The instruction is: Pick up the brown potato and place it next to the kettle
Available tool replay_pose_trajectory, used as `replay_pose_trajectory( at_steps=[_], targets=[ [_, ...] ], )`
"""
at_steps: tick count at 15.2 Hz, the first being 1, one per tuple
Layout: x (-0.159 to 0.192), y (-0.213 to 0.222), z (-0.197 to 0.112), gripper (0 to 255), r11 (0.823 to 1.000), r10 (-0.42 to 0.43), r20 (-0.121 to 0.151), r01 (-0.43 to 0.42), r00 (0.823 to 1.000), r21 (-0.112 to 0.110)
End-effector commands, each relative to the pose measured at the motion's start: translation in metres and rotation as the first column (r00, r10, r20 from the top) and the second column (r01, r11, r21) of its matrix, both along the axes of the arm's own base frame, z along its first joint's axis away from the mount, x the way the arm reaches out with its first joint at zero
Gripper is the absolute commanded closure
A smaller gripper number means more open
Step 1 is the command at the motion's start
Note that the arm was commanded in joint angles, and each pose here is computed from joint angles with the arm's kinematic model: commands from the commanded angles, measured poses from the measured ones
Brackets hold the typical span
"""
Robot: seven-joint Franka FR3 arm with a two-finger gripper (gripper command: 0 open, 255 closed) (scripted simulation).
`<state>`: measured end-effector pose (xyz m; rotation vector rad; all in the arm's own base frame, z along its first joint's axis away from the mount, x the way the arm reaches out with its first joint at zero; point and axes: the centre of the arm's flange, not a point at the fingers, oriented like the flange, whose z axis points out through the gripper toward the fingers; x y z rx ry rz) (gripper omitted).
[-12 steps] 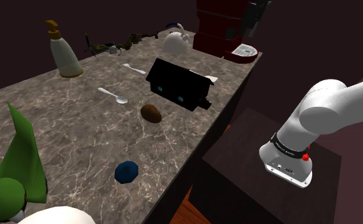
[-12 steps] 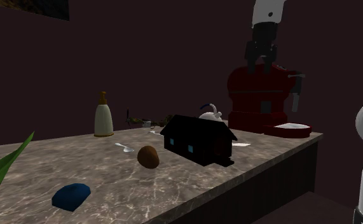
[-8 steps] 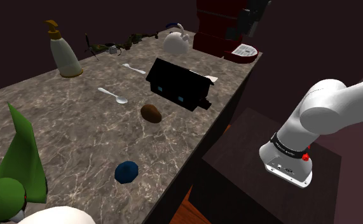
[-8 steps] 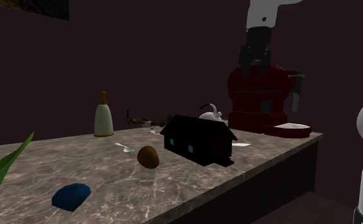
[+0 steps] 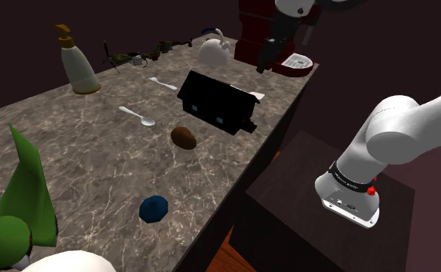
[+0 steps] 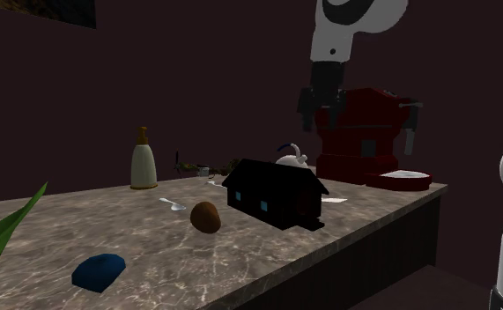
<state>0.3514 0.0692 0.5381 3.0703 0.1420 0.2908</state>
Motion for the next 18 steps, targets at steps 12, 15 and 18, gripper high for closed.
replay_pose_trajectory(
  at_steps=[12,15,18],
  targets=[
    [0.031,0.135,-0.095,0,0.999,0.035,0.056,-0.035,0.998,0.002],
    [0.039,0.167,-0.116,0,0.999,0.043,0.068,-0.044,0.997,0.001],
    [0.047,0.199,-0.138,0,0.999,0.052,0.081,-0.052,0.995,0.001]
  ],
)
